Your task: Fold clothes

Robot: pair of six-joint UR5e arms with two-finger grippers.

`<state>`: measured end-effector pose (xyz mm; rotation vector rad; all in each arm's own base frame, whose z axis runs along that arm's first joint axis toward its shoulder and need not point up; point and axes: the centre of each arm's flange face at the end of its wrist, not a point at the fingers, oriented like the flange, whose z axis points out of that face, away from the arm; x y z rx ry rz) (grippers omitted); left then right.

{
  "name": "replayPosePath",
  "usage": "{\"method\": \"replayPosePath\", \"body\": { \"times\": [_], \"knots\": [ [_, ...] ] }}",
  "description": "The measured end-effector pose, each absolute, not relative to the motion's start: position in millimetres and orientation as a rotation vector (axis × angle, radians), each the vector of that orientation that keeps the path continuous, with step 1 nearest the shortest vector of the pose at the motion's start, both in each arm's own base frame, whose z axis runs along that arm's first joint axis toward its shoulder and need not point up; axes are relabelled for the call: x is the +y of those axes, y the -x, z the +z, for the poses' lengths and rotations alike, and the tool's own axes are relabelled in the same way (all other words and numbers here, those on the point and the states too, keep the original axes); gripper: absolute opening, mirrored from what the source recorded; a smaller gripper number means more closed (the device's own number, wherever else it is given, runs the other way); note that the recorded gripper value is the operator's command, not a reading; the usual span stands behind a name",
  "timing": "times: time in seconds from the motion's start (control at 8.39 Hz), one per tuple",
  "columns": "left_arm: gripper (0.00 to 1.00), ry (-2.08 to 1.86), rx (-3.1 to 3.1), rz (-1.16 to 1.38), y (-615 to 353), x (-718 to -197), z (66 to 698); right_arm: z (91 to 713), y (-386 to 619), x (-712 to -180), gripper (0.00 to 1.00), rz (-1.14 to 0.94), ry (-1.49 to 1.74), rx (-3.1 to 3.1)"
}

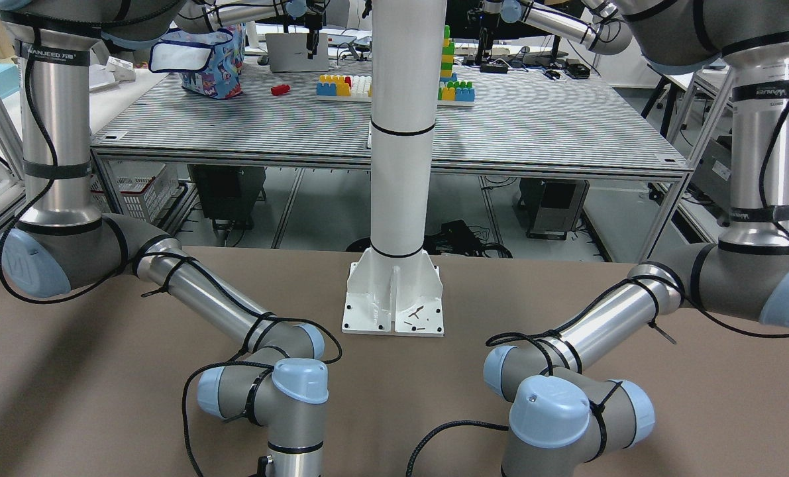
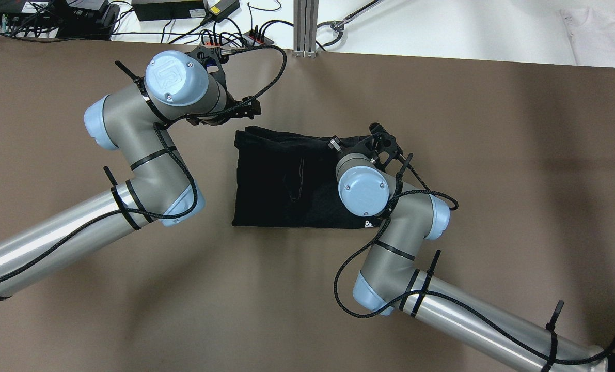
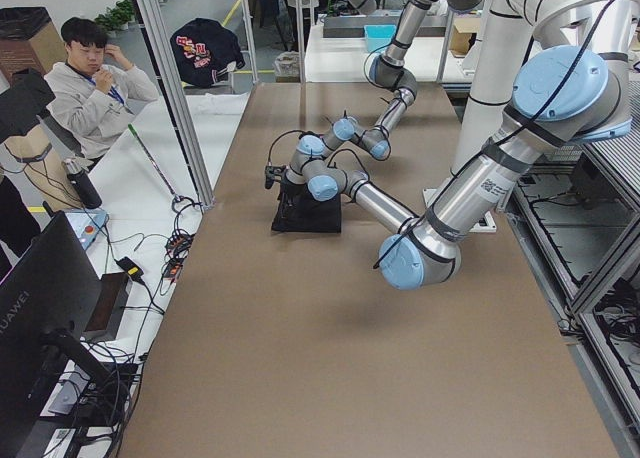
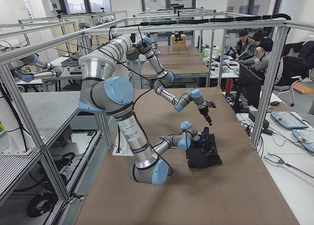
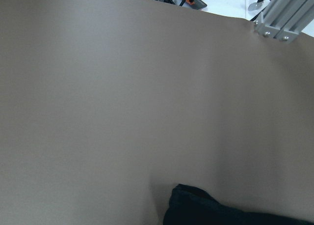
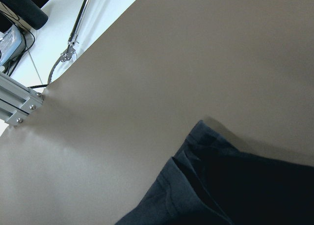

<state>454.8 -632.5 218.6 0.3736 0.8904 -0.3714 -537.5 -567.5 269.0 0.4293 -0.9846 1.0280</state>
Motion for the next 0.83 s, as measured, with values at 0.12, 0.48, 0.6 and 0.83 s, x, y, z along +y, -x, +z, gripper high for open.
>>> {"method": "replayPosePath", "body": {
  "times": [0.12, 0.48, 0.6, 0.83],
  "knots": [
    [1.00, -0.373, 0.889, -0.371, -455, -632, 220, 274, 529, -583, 0.06, 1.019, -0.451, -0.957],
    [1.00, -0.373, 0.888, -0.372, -454, -632, 221, 259, 514, -606, 0.94, 0.979, -0.481, -0.945],
    [1.00, -0.374, 0.887, -0.372, -454, -632, 221, 248, 511, -601, 0.94, 0.958, -0.463, -0.972],
    [1.00, -0.376, 0.885, -0.373, -454, -632, 221, 240, 521, -570, 0.89, 0.903, -0.408, -1.019]
  ]
}}
